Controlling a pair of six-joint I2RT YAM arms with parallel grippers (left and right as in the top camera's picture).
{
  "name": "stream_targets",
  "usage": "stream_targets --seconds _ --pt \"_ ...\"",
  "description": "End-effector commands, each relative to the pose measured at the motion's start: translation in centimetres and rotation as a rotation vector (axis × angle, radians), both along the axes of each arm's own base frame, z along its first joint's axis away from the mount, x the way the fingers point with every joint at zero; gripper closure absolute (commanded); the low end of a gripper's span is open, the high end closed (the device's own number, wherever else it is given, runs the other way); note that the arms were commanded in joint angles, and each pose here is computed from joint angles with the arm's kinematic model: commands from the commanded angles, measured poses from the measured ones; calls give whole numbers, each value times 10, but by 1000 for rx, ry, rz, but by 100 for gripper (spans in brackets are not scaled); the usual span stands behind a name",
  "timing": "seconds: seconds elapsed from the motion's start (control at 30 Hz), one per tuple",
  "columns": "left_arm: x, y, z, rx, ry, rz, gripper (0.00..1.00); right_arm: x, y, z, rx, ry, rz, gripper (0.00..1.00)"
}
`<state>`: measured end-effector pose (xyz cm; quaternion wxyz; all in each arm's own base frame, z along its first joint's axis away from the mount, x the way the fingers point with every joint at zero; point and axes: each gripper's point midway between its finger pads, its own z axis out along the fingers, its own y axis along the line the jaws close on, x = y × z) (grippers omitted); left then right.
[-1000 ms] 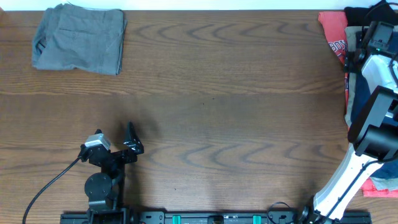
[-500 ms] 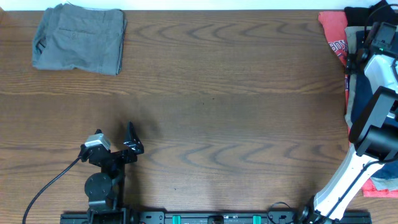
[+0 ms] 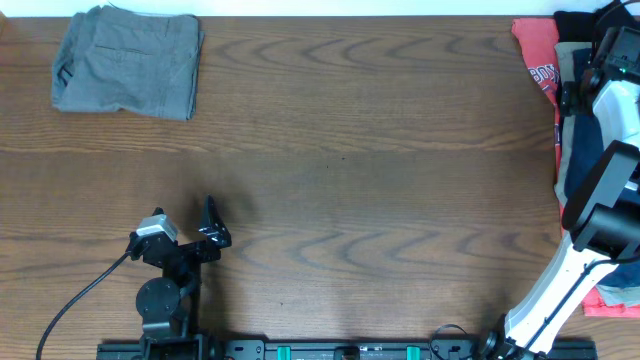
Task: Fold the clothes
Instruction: 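Lower the right gripper onto the dark blue shorts on the stack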
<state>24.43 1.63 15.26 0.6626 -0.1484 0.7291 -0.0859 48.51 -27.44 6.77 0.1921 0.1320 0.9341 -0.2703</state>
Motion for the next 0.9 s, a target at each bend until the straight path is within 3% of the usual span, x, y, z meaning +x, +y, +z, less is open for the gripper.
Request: stream_targets --seconds 0.0,0.4,0.47,0.57,0.87 --pt "-1 4 -16 7 48 22 2 -7 -19 21 -27 -27 -33 1" --pt "-1 4 -16 7 48 22 2 -15 -25 5 37 -28 -31 6" --pt "-1 4 -16 7 48 22 2 -17 -26 5 38 -28 -35 18" --pt "-1 4 -16 7 48 22 2 -19 -30 5 41 -32 -47 52" --pt "-1 4 -16 7 48 22 2 -17 -28 5 63 -64 -75 55"
